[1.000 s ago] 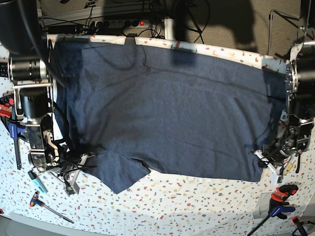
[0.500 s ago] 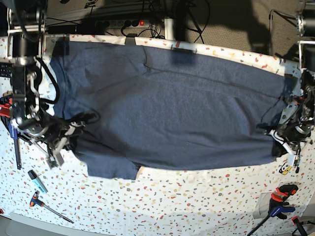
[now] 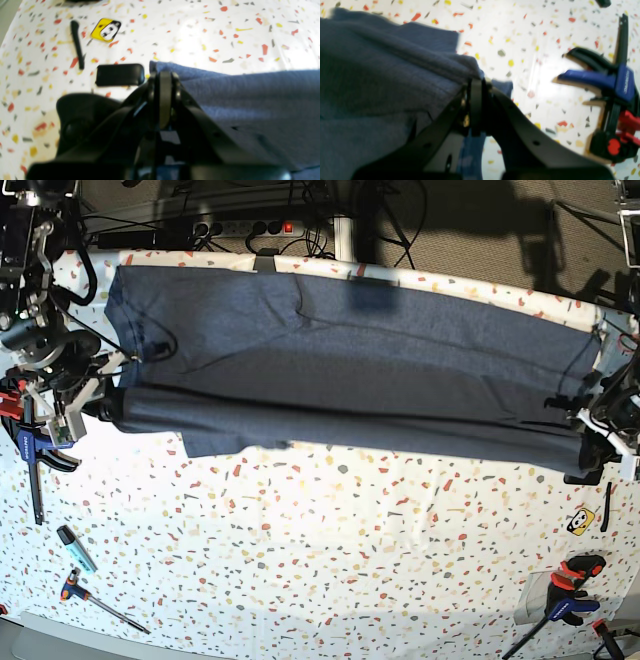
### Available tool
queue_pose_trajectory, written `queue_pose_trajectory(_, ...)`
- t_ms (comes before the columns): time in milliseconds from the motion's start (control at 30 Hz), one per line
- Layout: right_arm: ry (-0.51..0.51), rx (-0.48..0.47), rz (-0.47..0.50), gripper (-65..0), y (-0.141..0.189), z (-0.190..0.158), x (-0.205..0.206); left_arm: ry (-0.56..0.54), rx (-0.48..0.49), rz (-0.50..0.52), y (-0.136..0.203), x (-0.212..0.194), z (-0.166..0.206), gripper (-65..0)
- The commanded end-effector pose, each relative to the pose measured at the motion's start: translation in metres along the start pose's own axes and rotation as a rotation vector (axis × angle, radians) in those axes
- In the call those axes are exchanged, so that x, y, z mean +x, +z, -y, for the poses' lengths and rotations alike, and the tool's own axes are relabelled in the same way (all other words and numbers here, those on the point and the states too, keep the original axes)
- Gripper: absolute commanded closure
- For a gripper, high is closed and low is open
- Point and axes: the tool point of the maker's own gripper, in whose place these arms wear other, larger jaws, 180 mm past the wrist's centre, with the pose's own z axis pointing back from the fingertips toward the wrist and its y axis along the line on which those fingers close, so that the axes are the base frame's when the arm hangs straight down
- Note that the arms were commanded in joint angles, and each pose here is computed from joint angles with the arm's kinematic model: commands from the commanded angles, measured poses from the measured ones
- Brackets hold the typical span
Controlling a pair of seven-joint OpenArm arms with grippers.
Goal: Fold the T-shirt properly
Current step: 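Lift the side edges with both grippers and fold them over lengthwise, then release the right gripper and regrasp the folded hem corner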
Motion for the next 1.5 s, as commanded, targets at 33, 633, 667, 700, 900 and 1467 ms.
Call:
queue_pose_trajectory(33,0.019,-0.020,0.021,0.0,0.009,0.007,0.004,0.007,0.003,0.039,0.009,0.015,-0.011,0.0)
queue_pose_trajectory(633,-0.039,0.017,-0.088,-29.5,0.014,-0.020,-0.041,-0.064,0.000,-0.206,0.034,-0.069,-0.009,-26.9)
queue_pose_trajectory(667,-0.039,0.017,-0.081,-30.2,0.013,-0.019,-0.038,-0.066,0.000,-0.209,0.034,-0.069,-0.009,-29.8)
queue_pose_trajectory(700,-0.040,0.014,-0.072,-30.2,0.012,-0.018,-0.035,-0.067,0.000,-0.211,0.034,-0.068,-0.009,-30.1)
queue_pose_trajectory(900,-0.109,0.052,0.075,-30.2,0.001,-0.017,0.018,-0.109,-0.010,-0.175,0.034,-0.048,-0.004,-30.1)
queue_pose_trajectory(1467,-0.145,0.176,-0.061,-30.2,-0.102,-0.039,0.054,-0.167,0.012,-0.060,0.034,0.003,0.009,-30.1)
